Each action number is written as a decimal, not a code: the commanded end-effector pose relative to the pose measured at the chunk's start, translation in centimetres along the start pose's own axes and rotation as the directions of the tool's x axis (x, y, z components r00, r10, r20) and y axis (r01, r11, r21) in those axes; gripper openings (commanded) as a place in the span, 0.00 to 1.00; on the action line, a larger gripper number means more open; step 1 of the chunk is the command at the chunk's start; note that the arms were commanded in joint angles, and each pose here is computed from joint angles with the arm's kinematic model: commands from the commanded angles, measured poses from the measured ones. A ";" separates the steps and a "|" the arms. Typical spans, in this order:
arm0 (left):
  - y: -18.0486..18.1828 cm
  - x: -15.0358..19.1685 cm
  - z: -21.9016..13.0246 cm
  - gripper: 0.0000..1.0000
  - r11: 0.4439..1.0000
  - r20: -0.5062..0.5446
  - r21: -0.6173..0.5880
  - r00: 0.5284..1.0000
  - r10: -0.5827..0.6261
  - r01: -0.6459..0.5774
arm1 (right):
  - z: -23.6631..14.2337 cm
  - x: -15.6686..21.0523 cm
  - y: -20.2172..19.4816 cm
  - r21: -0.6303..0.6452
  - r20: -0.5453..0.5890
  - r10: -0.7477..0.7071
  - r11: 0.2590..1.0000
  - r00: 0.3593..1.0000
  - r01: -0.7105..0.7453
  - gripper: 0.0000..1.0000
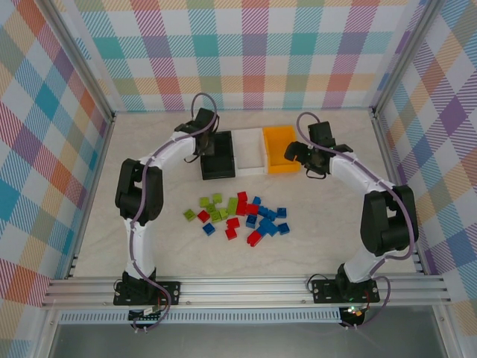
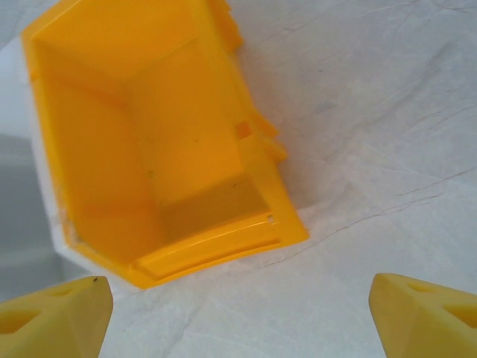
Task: Sort the legos into containers by color
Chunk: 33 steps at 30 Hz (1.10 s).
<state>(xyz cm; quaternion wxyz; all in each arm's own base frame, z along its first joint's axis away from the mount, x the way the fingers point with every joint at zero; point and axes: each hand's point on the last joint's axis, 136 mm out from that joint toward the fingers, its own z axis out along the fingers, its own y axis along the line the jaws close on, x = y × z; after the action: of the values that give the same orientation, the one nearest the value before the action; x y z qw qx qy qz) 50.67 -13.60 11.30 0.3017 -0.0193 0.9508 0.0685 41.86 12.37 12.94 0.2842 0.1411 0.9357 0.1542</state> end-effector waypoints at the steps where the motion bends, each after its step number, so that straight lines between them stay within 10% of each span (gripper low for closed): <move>1: 0.9 -1.8 -2.4 0.64 0.997 0.044 0.008 0.996 -0.073 0.073 | -1.2 -0.7 1.0 -0.011 0.040 -0.053 0.998 0.998 0.054 0.90; 13: 1.4 2.4 -12.1 0.82 0.870 0.063 0.279 0.896 -0.440 0.407 | 4.8 -4.6 0.5 0.014 -0.016 -0.050 0.999 0.999 0.050 0.89; 33: 2.5 9.5 -13.8 0.84 0.891 0.066 0.261 0.914 -0.400 0.371 | 3.5 -0.6 5.3 -0.213 -0.055 -0.103 0.973 0.993 0.089 0.87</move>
<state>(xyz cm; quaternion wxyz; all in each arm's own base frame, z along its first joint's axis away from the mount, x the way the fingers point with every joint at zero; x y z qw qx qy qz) 35.03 -13.48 17.02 0.3527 -0.1601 0.9153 -0.1102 46.39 16.63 9.76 0.2513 0.0801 0.9372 0.2282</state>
